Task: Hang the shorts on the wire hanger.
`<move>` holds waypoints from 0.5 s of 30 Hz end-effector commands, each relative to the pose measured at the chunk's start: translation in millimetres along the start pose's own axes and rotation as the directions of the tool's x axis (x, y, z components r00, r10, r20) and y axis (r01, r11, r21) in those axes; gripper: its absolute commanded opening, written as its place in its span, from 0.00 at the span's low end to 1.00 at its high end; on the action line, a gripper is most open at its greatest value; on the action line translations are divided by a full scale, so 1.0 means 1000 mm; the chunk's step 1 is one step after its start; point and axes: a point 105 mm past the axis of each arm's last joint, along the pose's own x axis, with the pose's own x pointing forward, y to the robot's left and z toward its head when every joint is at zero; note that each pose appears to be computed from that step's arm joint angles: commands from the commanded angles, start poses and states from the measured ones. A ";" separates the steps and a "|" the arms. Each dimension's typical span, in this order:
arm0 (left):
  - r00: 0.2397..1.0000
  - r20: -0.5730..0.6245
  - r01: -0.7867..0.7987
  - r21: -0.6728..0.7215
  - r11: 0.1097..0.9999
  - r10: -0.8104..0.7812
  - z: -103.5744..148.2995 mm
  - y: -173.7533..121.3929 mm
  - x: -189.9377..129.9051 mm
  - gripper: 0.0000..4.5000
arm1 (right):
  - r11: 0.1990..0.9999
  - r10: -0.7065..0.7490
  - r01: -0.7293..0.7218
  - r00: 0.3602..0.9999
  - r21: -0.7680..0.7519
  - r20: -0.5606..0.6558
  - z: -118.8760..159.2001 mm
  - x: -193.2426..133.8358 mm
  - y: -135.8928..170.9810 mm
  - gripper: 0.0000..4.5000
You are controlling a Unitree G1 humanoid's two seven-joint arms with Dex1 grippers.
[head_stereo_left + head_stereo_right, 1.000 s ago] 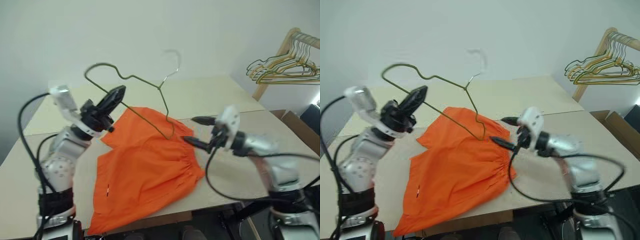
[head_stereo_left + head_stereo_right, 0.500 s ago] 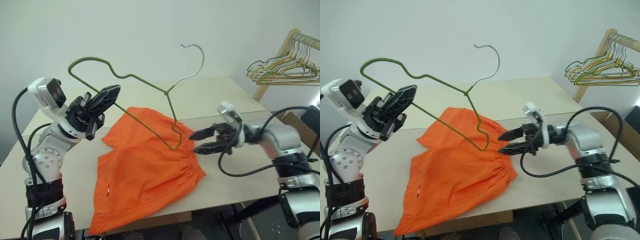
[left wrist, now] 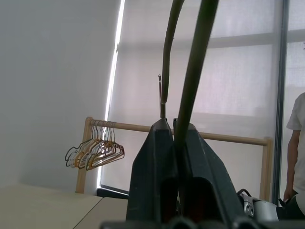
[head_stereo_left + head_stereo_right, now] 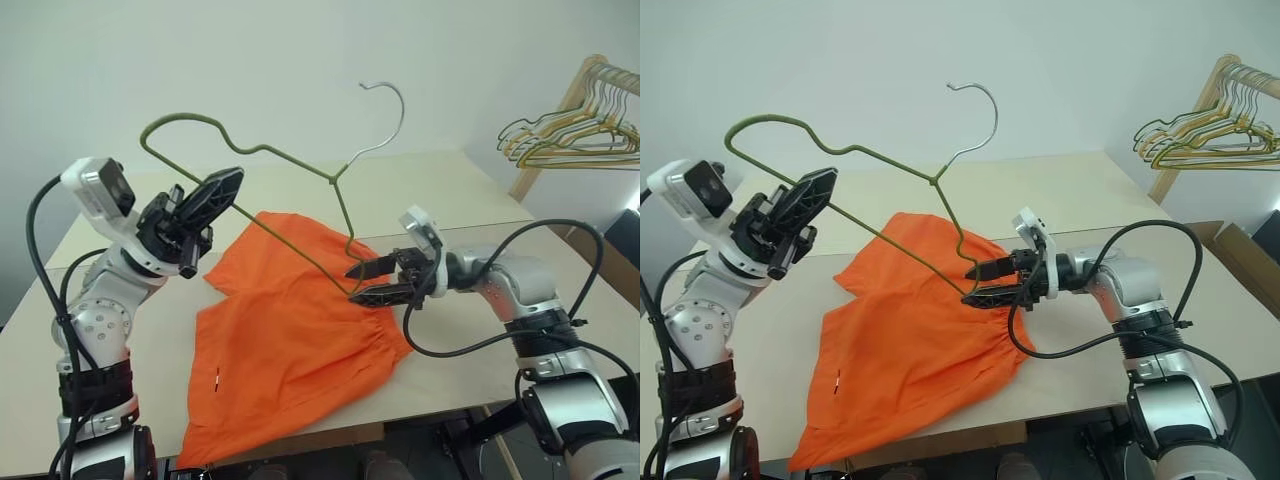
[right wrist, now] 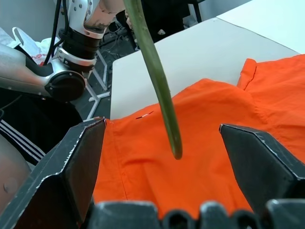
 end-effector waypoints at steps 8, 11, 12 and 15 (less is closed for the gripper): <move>1.000 -0.010 0.025 0.018 1.000 -0.025 -0.001 -0.005 0.006 0.00 | 0.996 0.056 -0.054 0.998 -0.072 0.026 0.023 0.010 0.008 0.99; 1.000 -0.003 0.014 0.024 1.000 -0.014 -0.001 -0.004 0.006 0.00 | 0.995 0.069 -0.067 0.997 -0.078 0.019 0.022 0.009 0.010 0.79; 1.000 -0.002 0.013 0.024 1.000 -0.013 -0.001 -0.004 0.006 0.00 | 0.994 0.076 -0.074 0.997 -0.081 0.018 0.022 0.009 0.011 0.71; 1.000 0.009 0.007 0.024 1.000 -0.007 0.000 -0.003 0.007 0.00 | 0.994 0.074 -0.073 0.997 -0.087 0.010 0.020 0.011 0.011 0.47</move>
